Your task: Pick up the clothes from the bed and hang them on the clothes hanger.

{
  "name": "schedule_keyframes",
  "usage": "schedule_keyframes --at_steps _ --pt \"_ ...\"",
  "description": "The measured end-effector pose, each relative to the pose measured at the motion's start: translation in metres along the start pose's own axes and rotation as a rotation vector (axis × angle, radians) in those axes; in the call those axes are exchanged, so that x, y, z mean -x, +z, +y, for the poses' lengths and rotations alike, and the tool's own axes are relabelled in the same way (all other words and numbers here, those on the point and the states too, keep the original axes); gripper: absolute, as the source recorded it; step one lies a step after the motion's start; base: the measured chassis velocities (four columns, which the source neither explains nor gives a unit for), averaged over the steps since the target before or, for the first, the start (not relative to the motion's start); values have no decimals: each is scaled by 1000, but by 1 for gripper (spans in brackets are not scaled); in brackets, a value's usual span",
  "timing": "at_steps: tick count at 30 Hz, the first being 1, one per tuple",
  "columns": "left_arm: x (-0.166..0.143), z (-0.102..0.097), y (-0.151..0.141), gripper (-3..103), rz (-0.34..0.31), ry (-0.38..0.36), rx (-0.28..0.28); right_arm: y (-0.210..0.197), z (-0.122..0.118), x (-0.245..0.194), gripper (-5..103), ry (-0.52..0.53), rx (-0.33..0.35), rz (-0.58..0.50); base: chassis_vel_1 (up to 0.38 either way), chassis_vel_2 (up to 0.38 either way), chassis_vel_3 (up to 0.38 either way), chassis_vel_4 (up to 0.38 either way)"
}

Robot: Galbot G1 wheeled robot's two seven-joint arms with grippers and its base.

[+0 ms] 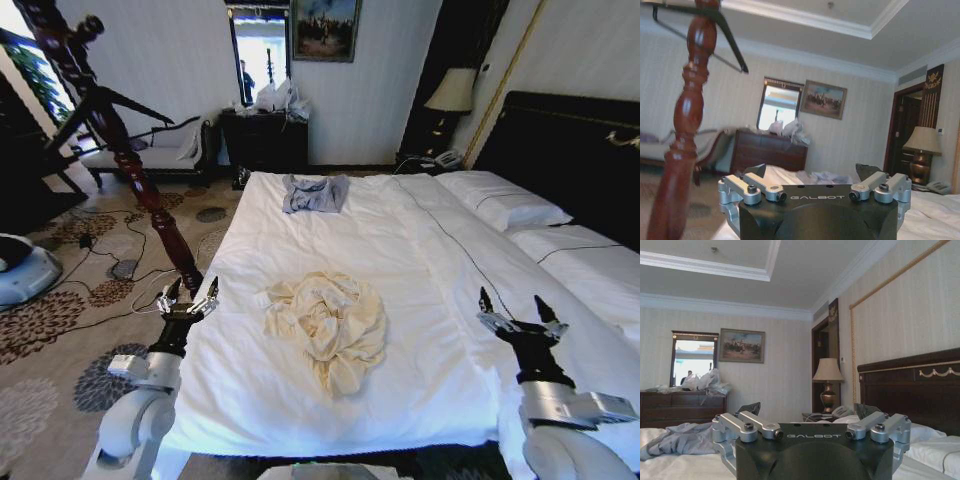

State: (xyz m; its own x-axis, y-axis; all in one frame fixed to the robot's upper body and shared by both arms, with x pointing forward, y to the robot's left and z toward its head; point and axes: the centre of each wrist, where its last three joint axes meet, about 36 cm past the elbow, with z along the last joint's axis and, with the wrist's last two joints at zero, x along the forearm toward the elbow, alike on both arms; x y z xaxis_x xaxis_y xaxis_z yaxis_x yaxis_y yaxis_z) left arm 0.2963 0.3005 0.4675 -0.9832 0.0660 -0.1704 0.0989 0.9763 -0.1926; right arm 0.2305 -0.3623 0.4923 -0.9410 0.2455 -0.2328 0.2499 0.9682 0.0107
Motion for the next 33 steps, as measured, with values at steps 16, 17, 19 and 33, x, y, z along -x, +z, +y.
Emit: schedule_keyframes --at_steps 16,17,19,33 --pt "62 -62 106 100 321 22 -729 17 10 -4 100 74 31 59 0 0 0 0" --pt "64 -63 114 100 330 18 -739 18 11 -4 100 76 33 62 0 0 0 0" --pt "66 -65 123 100 342 12 -752 20 11 -5 100 78 36 66 0 0 0 0" --pt "75 -101 168 100 469 42 -908 25 6 -6 100 145 41 75 0 0 0 0"
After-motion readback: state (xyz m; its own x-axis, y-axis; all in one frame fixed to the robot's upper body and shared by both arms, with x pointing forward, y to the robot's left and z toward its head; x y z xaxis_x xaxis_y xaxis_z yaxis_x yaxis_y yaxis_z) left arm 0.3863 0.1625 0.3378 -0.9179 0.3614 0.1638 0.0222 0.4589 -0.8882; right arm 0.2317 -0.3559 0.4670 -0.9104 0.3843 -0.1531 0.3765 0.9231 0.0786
